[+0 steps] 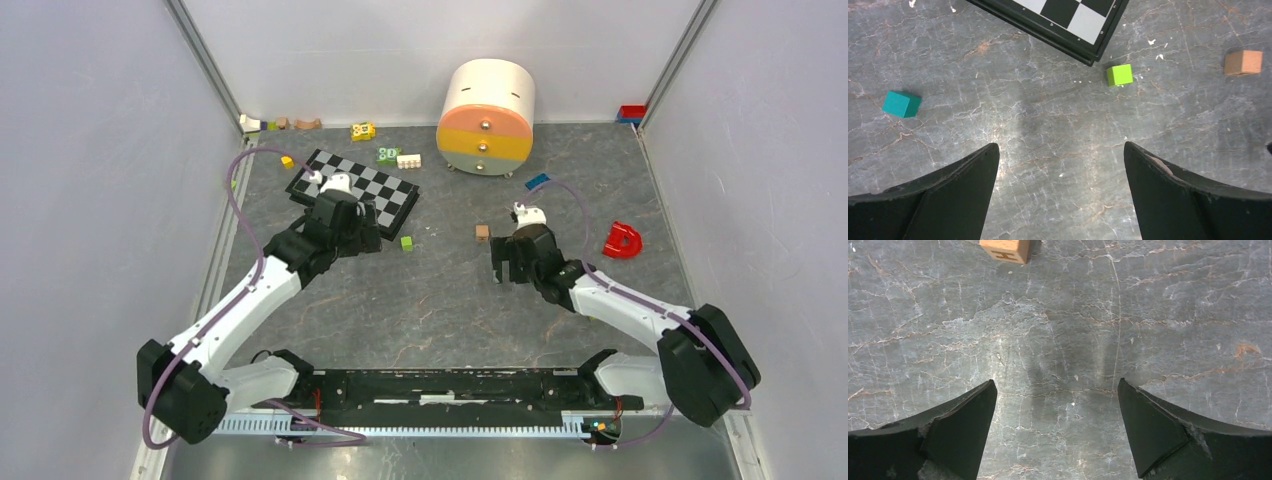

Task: Organize the makeup
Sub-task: Reset both arms

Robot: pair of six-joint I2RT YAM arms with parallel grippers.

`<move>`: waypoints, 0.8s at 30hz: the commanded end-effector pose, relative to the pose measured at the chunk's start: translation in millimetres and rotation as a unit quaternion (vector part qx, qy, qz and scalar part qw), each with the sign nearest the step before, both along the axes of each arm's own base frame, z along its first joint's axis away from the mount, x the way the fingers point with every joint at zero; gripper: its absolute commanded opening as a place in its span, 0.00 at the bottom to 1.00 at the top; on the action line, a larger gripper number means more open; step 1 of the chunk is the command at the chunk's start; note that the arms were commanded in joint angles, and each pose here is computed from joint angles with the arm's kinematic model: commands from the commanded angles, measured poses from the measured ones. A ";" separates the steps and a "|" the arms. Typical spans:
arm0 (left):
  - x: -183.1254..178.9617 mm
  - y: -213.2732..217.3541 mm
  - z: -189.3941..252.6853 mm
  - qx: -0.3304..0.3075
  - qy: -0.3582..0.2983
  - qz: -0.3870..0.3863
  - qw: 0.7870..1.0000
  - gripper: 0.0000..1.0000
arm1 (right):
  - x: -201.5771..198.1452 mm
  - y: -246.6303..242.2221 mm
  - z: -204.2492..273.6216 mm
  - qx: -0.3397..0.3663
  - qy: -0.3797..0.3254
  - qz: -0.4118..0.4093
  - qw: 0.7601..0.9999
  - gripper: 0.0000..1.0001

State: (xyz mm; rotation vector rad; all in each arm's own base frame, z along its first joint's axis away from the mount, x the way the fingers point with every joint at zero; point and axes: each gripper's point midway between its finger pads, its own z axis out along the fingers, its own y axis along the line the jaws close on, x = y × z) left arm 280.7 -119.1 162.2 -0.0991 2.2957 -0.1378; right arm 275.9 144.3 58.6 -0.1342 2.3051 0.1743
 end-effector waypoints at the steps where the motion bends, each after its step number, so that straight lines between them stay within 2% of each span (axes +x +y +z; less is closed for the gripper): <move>1: 13.0 -9.6 45.9 -0.032 -0.014 0.018 0.999 1.00 | 14.4 13.1 22.4 -0.015 0.001 0.032 0.999 0.98; 4: 14.5 -6.6 71.0 -0.041 -0.038 0.026 0.998 1.00 | 14.1 16.3 31.6 -0.014 0.002 0.046 0.999 0.98; 8: 7.9 5.3 108.5 -0.067 -0.102 0.043 0.992 1.00 | 13.1 22.0 56.6 0.001 -0.015 0.065 0.998 0.98; 14: -20.5 44.9 158.9 -0.062 -0.192 0.073 0.977 1.00 | 18.5 8.0 110.4 0.002 -0.087 0.042 0.995 0.98; 20: -51.2 80.4 212.1 -0.068 -0.265 0.106 0.956 1.00 | 20.1 3.0 183.7 0.023 -0.167 0.043 0.985 0.98; 24: -62.9 94.5 244.6 -0.060 -0.283 0.119 0.950 1.00 | 20.2 -13.0 242.4 0.012 -0.209 0.015 0.978 0.98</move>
